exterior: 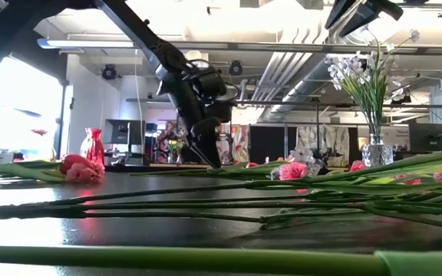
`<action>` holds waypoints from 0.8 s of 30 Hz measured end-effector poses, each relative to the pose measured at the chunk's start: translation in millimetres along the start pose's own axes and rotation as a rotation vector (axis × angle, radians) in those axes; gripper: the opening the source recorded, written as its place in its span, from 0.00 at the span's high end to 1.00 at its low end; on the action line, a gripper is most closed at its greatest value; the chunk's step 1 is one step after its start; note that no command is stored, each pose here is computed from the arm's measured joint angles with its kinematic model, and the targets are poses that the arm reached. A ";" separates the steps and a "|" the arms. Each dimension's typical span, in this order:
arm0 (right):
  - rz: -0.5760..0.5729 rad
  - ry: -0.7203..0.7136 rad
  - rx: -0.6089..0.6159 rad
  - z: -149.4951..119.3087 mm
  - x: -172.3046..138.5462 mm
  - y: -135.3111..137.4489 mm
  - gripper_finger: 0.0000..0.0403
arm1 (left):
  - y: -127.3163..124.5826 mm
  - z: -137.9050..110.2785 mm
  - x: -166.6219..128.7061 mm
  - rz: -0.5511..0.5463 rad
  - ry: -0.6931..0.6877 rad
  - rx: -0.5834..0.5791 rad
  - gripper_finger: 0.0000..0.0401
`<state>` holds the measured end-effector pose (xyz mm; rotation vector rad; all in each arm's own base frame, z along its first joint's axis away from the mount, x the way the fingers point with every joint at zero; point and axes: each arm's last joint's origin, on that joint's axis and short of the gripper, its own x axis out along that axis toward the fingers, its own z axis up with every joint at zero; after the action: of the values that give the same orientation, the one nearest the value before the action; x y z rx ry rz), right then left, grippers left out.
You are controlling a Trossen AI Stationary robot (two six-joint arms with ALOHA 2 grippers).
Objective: Sort flowers into vase by color
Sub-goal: Put the white flowers into the transparent flower vase
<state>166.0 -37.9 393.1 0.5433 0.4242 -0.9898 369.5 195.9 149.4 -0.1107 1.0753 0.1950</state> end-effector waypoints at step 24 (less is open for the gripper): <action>0.057 0.012 -0.017 -5.1 -5.5 6.9 0.54 | 2.5 34.9 19.7 0.001 0.378 0.145 0.69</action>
<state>168.8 -28.1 393.8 0.5437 0.4248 -0.9277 408.2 206.8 148.5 -0.0157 1.4618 0.0971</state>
